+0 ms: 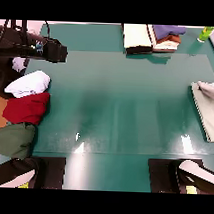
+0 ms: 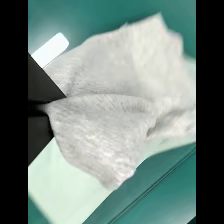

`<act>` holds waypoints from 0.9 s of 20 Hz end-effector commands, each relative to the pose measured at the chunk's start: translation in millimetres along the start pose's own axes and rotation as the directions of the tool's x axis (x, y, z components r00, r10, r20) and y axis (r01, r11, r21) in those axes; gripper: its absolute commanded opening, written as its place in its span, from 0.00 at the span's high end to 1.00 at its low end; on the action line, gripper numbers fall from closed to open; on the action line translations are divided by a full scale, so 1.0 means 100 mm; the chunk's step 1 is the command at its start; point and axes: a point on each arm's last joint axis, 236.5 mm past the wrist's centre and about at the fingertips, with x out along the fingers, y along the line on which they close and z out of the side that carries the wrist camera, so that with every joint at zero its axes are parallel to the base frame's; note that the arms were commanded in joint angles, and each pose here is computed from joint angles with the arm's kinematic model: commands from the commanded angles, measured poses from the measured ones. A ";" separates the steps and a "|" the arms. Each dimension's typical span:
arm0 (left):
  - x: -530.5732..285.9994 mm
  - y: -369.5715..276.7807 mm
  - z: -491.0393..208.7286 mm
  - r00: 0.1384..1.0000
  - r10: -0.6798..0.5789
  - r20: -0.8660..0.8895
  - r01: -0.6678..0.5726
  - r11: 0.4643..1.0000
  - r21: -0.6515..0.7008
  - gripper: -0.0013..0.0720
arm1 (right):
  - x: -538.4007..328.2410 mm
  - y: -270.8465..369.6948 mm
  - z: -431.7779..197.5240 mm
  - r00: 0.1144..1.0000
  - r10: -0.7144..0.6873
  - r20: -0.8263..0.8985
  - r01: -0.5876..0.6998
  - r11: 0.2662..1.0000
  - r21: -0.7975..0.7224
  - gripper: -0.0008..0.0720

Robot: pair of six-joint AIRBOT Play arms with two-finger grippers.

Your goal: Fold the shirts.

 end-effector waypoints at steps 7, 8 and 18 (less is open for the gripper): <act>0.00 0.00 -0.02 1.000 0.000 -0.007 0.000 1.000 0.006 0.95 | 0.37 -0.96 -0.79 0.923 -0.353 -0.154 0.330 0.931 -0.153 0.47; 0.00 0.00 -0.02 1.000 0.000 -0.007 0.000 1.000 0.006 0.95 | 0.35 -1.02 -0.75 0.916 -0.377 -0.139 0.354 0.921 -0.165 0.26; 0.00 0.01 0.04 1.000 0.006 0.018 -0.006 1.000 0.009 0.95 | -0.21 1.85 -0.29 0.923 0.385 -0.004 -0.371 0.887 -0.274 0.19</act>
